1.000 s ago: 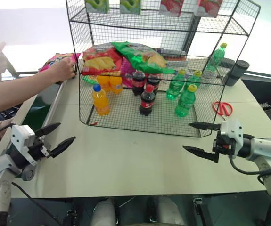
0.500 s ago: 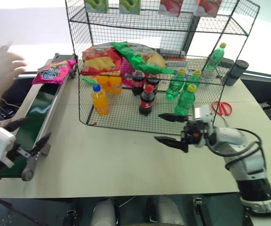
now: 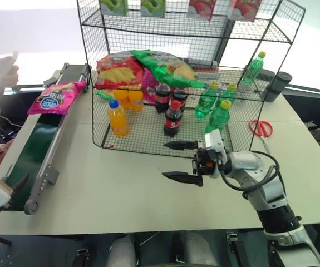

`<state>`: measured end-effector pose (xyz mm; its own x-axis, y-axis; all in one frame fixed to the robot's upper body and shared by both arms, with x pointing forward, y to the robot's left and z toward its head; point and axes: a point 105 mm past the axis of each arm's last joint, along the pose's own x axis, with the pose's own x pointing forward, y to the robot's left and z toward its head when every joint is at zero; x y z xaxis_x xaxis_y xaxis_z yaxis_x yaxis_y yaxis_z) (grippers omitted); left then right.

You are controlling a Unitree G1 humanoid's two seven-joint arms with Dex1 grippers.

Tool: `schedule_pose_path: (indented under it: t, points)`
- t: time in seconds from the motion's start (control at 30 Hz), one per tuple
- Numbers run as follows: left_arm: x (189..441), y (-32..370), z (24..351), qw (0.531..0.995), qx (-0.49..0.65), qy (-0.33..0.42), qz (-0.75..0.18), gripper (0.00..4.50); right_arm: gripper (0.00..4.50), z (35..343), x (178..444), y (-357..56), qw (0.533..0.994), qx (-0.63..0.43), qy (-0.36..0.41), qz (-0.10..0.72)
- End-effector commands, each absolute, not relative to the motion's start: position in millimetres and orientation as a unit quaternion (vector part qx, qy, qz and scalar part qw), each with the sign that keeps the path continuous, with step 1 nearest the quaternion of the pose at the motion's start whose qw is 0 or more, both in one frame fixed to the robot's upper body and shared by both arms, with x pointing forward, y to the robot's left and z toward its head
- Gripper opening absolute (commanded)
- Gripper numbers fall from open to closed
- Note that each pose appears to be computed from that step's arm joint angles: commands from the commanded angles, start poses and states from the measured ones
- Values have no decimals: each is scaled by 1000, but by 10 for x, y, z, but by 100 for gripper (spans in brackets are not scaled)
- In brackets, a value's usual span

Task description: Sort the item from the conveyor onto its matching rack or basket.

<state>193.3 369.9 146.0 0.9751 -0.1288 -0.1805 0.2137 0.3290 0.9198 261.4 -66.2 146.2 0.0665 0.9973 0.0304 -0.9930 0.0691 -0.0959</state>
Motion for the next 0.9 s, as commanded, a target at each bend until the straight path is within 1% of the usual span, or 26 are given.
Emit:
schedule_pose_path:
  t: [0.03, 0.13, 0.33, 0.5, 0.63, 0.9]
  points:
    - [1926, 3801, 1583, 789, 609, 23, -79, 450, 446, 1477, 2462, -590, 702, -42, -60, 708]
    - [1935, 3844, 1595, 775, 627, 23, -73, 450, 446, 1479, 2495, -581, 712, -35, -61, 699]
    - [1947, 3907, 1573, 767, 637, 28, -68, 450, 446, 1464, 2562, -662, 722, -49, -56, 688]
    - [1984, 3949, 1516, 780, 623, 35, -58, 450, 446, 1470, 2580, -683, 723, -59, -57, 686]
    - [1997, 3926, 1435, 782, 619, 39, -68, 450, 446, 1471, 2587, -692, 726, -64, -57, 683]
    - [2052, 3893, 1388, 785, 613, 41, -78, 450, 446, 1469, 2582, -722, 731, -68, -55, 677]
